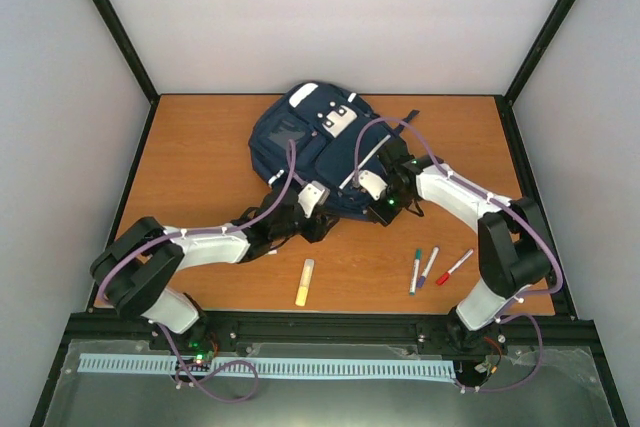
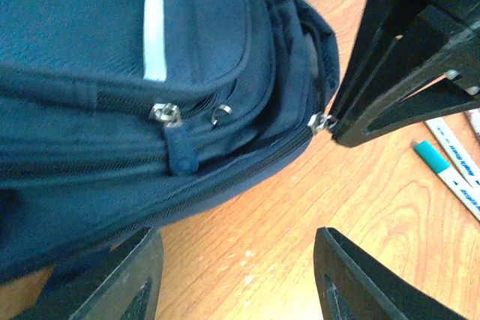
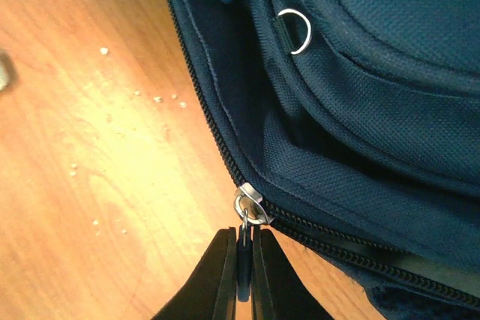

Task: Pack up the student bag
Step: Zip the student bag at the center of the board.

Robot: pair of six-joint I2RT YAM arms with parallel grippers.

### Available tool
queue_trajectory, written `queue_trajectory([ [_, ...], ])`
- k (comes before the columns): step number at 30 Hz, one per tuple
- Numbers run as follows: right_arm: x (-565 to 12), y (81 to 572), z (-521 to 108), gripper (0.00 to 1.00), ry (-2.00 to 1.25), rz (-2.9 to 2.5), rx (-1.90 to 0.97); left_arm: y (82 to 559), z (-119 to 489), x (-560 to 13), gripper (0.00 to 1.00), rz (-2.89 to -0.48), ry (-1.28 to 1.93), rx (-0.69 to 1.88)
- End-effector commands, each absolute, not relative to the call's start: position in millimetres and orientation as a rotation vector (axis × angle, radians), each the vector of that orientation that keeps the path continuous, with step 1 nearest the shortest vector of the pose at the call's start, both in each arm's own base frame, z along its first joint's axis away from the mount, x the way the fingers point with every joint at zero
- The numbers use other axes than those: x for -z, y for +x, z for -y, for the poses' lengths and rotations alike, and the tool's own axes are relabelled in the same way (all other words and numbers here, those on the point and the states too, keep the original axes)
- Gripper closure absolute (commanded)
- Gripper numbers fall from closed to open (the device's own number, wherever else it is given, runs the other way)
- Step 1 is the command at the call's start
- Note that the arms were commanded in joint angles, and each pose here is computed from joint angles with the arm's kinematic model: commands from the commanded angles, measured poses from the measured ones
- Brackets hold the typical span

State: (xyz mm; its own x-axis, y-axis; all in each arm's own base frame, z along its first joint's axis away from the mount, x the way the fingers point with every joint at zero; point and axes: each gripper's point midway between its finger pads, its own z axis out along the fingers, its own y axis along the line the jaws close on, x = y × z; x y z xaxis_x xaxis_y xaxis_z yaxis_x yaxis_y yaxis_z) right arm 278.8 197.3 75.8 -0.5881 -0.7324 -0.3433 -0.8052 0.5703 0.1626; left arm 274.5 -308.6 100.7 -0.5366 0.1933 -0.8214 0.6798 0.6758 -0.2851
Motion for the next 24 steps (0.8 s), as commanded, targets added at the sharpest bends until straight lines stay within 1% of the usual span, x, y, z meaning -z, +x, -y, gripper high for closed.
queue_trajectory([
  [1,-84,252,-207,0.97,-1.360,-2.608,-0.627,279,329,-126,0.43,-1.895,0.805,0.802],
  [5,-91,249,-211,0.97,-1.362,-2.602,-0.684,290,333,-123,0.42,-1.885,0.854,0.722],
  [14,-88,240,-218,0.97,-1.364,-2.605,-0.784,300,351,-109,0.41,-1.852,0.954,0.705],
  [17,-86,238,-219,0.97,-1.352,-2.615,-0.810,295,359,-104,0.41,-1.841,1.014,0.744],
  [24,-82,238,-222,0.97,-1.338,-2.623,-0.837,281,363,-103,0.49,-1.824,1.074,0.788],
])
